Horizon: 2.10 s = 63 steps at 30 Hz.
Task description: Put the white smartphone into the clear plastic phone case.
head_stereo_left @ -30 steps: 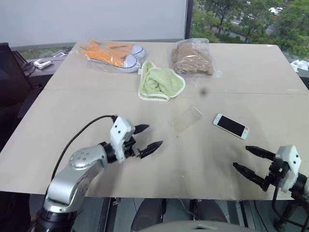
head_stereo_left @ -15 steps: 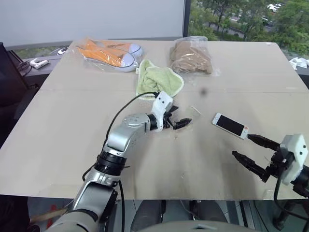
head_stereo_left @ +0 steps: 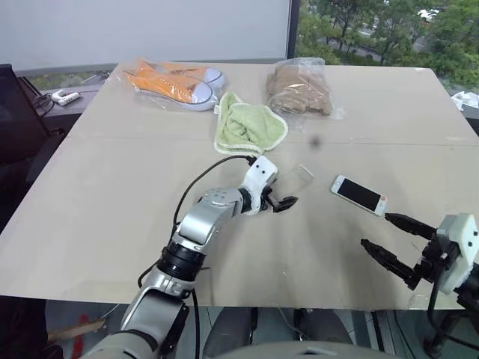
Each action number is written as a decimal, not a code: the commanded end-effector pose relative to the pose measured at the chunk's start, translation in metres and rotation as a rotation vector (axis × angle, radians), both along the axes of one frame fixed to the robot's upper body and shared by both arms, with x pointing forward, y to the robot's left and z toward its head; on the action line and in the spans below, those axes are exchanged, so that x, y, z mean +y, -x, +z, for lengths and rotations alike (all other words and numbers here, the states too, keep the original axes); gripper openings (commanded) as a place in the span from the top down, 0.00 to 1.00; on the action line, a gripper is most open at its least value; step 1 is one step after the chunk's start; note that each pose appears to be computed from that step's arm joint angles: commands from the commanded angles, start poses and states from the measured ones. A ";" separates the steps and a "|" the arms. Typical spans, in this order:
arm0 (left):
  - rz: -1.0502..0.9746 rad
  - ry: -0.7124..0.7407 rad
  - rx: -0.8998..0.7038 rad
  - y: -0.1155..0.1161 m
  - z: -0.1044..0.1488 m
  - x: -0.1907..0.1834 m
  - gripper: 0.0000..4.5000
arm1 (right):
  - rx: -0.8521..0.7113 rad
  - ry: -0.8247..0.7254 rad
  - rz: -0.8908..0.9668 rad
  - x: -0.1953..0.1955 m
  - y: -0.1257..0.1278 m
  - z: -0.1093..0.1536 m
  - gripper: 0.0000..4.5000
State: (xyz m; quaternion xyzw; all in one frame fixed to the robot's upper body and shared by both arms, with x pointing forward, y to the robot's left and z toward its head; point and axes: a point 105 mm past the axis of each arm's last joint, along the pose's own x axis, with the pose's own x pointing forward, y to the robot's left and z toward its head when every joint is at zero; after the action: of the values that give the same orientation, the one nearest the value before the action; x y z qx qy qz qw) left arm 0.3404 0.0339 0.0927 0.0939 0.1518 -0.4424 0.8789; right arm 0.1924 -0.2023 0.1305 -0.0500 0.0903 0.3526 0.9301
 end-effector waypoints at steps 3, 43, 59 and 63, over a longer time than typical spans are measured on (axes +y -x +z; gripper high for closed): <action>-0.023 -0.009 -0.115 -0.004 0.021 -0.006 0.02 | -0.039 0.009 0.006 0.000 0.001 0.009 0.00; -0.023 -0.057 0.027 0.002 -0.003 0.061 0.49 | -0.054 0.005 0.009 0.003 -0.007 0.004 0.00; -0.087 -0.066 0.018 -0.008 -0.002 0.053 0.99 | -0.062 -0.006 -0.014 0.007 -0.005 0.001 0.00; -0.123 -0.075 -0.006 -0.009 0.000 0.051 0.99 | -0.062 -0.006 -0.014 0.007 -0.005 0.001 0.00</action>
State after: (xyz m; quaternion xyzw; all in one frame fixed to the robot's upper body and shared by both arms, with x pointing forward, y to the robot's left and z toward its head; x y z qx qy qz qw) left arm 0.3502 0.0876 0.0934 0.1273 0.1609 -0.4777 0.8543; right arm 0.1983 -0.2012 0.1212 -0.0479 0.0843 0.3355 0.9371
